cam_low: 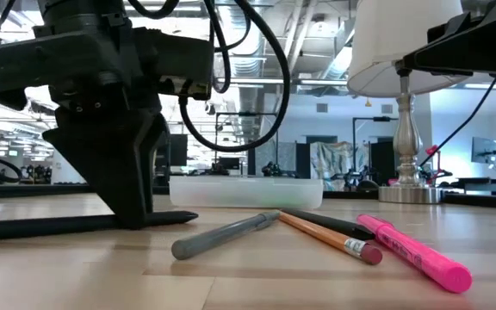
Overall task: Pick & place school supplies into a supply box
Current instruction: Put the left black pen into the black supply box
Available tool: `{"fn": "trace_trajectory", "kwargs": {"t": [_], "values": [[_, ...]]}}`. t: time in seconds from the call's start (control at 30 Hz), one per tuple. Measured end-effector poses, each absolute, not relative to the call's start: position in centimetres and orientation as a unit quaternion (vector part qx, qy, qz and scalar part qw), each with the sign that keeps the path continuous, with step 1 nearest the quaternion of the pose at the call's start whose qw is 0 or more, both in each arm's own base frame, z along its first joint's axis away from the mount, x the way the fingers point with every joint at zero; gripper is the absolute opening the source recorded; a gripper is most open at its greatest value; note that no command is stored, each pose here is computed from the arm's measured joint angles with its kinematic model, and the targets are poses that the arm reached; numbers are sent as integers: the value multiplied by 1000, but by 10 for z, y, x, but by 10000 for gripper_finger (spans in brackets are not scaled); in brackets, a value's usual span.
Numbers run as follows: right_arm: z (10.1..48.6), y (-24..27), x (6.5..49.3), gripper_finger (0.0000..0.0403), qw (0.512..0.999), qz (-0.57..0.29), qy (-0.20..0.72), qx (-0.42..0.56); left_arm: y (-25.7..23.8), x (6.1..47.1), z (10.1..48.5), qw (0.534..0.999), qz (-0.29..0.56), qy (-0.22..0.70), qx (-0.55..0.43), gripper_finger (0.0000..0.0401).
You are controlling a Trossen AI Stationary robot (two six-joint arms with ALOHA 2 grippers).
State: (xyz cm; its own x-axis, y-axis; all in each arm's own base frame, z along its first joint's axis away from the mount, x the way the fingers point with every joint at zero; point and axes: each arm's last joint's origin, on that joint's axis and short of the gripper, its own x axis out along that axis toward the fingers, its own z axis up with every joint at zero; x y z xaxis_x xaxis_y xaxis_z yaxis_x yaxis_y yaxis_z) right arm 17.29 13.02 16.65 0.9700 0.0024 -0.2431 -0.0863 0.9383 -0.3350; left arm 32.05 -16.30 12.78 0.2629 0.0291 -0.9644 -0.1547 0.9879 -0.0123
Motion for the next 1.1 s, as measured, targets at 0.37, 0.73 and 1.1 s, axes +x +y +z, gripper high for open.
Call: {"fn": "trace_trajectory", "kwargs": {"t": [0.37,0.73,1.1], "values": [[167,130,173,77,978,22,121,-170,-164,320,134,774,31,632,-16,85],[166,130,173,77,979,21,123,-163,-162,316,142,743,65,666,-4,116],[166,130,173,77,979,21,123,-163,-161,314,143,736,63,674,-1,122]]}}
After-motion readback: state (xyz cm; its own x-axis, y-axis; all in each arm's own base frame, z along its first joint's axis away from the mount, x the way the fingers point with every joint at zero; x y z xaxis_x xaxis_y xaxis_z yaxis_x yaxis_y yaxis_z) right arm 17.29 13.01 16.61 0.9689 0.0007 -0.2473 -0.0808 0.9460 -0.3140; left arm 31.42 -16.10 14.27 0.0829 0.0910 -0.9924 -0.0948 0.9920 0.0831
